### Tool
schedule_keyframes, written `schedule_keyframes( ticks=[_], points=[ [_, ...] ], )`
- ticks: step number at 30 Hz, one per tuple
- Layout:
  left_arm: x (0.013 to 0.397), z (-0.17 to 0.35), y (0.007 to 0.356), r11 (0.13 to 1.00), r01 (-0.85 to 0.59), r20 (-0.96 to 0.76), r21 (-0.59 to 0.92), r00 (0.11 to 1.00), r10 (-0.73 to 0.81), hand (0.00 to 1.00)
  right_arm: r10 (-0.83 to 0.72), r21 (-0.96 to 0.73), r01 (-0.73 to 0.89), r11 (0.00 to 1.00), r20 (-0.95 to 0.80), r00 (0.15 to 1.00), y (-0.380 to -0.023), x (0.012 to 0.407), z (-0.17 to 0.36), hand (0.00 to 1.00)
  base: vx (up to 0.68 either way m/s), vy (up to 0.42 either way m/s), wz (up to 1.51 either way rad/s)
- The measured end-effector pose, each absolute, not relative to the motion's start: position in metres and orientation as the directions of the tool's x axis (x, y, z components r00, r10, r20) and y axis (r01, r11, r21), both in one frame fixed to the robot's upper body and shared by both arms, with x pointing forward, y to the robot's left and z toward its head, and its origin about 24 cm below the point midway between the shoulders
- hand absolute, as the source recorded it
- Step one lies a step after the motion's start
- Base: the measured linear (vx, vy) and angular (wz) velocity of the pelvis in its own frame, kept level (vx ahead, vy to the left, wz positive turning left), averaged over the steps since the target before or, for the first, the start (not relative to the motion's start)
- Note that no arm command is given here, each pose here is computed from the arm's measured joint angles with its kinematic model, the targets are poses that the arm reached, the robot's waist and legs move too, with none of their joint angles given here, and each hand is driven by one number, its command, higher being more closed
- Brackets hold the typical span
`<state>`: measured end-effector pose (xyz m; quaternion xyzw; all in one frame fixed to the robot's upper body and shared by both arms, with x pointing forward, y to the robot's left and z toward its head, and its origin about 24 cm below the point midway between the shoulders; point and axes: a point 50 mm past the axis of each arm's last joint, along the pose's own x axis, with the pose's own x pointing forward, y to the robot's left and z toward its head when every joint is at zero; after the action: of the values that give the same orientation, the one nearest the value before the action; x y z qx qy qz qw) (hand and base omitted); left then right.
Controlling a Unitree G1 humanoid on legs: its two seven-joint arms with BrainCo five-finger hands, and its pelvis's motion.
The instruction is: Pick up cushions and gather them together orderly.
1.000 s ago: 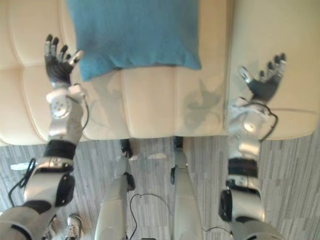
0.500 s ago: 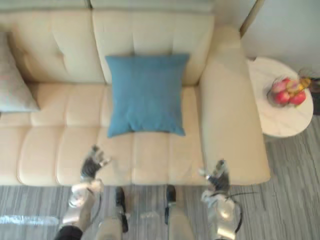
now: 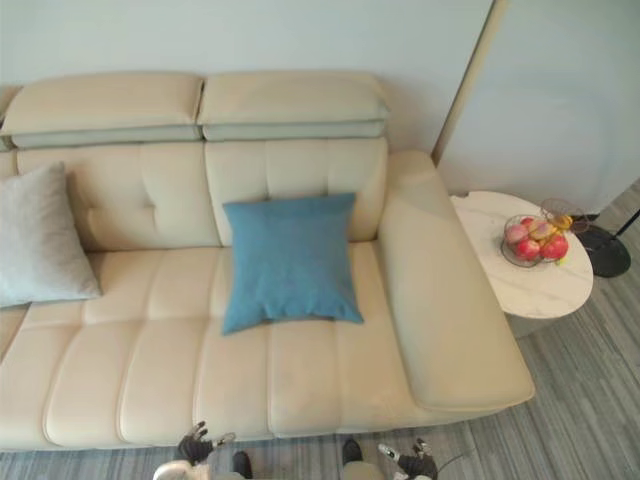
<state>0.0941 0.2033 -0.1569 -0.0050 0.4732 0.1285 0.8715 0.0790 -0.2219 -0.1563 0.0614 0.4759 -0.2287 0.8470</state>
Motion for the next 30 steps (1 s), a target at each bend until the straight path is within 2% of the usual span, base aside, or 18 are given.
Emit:
schedule_keyframes(
  ticks=[4,8,10,12,16,18,23,26,30],
  points=[
    [0.103,-0.154,0.205,0.964,-0.239,-0.811,0.114,0.538,0.229,0.0,-0.333,-0.114,0.447,0.887,-0.828,0.45,-0.222,0.085,-0.155,0.0,0.01,-0.012,0.26],
    [0.127,-0.145,0.199,0.971,-0.219,-0.76,0.096,0.614,0.214,0.0,-0.309,-0.083,0.406,0.91,-0.788,0.532,-0.215,0.116,-0.148,0.0,-0.12,-0.04,0.2],
    [0.132,-0.145,0.188,0.973,-0.22,-0.757,0.067,0.624,0.193,0.0,-0.314,-0.077,0.412,0.908,-0.775,0.548,-0.215,0.122,-0.145,0.0,-0.13,0.007,0.03],
    [0.124,-0.148,0.179,0.974,-0.224,-0.772,0.045,0.611,0.176,0.0,-0.332,-0.091,0.418,0.904,-0.765,0.551,-0.218,0.119,-0.143,0.0,-0.12,0.108,0.1],
    [0.144,-0.139,0.181,0.978,-0.2,-0.728,0.053,0.663,0.175,0.0,-0.325,-0.066,0.435,0.898,-0.765,0.555,-0.212,0.124,-0.143,0.0,-0.18,0.2,0.05],
    [0.143,-0.138,0.191,0.977,-0.198,-0.73,0.082,0.656,0.194,0.0,-0.299,-0.037,0.434,0.9,-0.778,0.553,-0.2,0.123,-0.145,0.0,-0.22,0.1,-0.1],
    [0.15,-0.137,0.189,0.985,-0.147,-0.726,0.095,0.666,0.17,0.0,-0.288,-0.046,0.399,0.916,-0.768,0.573,-0.197,0.133,-0.142,0.0,-0.31,0.123,-0.47],
    [0.138,-0.143,0.183,0.98,-0.183,-0.755,0.072,0.632,0.173,0.0,-0.279,-0.065,0.36,0.931,-0.763,0.583,-0.198,0.136,-0.141,0.0,-0.33,-0.054,-0.37],
    [0.125,-0.148,0.191,0.974,-0.203,-0.778,0.102,0.594,0.205,0.0,-0.291,-0.107,0.341,0.934,-0.78,0.554,-0.202,0.121,-0.145,0.0,-0.18,-0.227,0.35]
  ],
)
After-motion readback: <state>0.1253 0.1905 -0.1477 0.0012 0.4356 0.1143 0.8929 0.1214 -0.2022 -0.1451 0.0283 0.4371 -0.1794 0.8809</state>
